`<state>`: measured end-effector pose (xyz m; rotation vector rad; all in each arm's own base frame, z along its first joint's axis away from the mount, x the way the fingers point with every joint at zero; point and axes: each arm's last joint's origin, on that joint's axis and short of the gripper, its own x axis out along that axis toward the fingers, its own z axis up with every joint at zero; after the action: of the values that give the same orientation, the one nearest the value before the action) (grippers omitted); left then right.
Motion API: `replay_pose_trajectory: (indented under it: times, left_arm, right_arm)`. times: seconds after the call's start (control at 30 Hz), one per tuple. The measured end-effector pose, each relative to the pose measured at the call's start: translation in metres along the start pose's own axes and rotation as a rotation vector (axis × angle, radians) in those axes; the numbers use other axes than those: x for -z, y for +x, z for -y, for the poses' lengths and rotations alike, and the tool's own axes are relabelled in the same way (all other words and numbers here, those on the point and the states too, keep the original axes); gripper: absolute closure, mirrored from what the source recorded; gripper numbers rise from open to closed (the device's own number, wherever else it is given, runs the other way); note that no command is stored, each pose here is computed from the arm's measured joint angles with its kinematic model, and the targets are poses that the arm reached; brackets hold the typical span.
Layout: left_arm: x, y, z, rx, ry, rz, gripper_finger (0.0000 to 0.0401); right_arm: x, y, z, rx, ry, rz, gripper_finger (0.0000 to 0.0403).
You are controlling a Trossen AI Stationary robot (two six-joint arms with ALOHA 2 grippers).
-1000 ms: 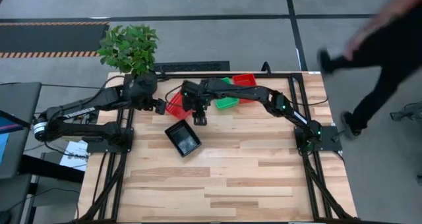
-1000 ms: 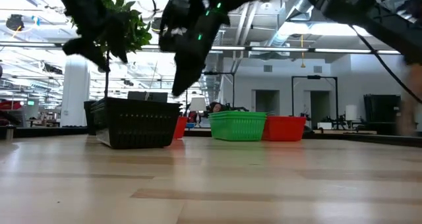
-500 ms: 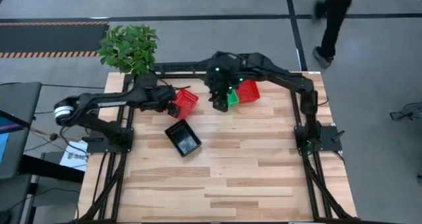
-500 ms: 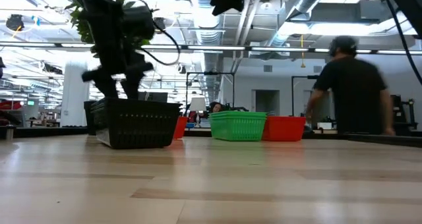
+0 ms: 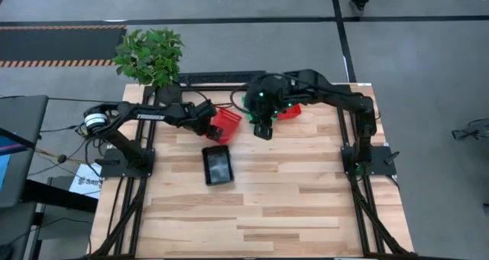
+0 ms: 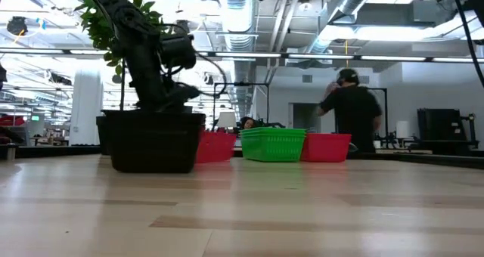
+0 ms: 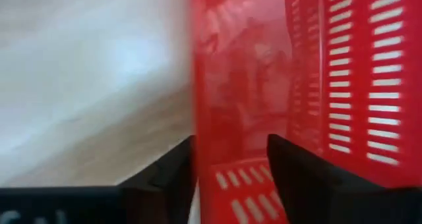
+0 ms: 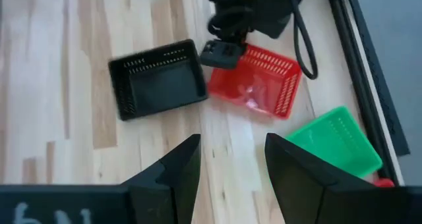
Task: Stack baskets by color
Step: Stack the left red bin on the stacked red bins
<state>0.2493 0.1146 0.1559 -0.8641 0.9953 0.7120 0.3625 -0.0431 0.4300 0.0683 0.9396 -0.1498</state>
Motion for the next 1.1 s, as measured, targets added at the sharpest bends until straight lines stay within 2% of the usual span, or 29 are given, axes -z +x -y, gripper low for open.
replay_pose_trajectory:
  times: [0.27,0.4,0.53,0.73,0.87,1.0,1.1]
  left_arm:
    - [0.006,-0.002,0.021,0.088,0.013,0.001,0.0345]
    - [0.009,-0.002,0.026,0.084,0.022,0.008,0.0394]
    - [0.008,-0.011,0.032,0.130,-0.003,0.052,0.0399]
    - [-0.004,-0.042,0.044,0.167,-0.007,0.195,0.0400]
    - [-0.012,-0.070,0.049,0.166,-0.029,0.314,0.0401]
    - [-0.022,-0.100,0.057,0.171,-0.046,0.471,0.0401]
    - [-0.026,-0.120,0.063,0.156,-0.019,0.573,0.0401]
  right_arm:
    - [0.002,0.007,-0.007,0.079,0.036,-0.041,0.0212]
    - [0.006,0.015,-0.003,0.199,0.206,-0.058,0.0212]
    - [0.018,0.016,0.004,0.318,0.370,-0.140,0.0212]
    - [0.026,0.018,-0.011,0.404,0.482,-0.152,0.0212]
    - [0.031,0.020,-0.024,0.499,0.562,-0.097,0.0206]
    - [0.029,0.016,-0.032,0.619,0.629,0.042,0.0184]
    - [0.027,0.016,-0.033,0.640,0.675,0.097,0.0162]
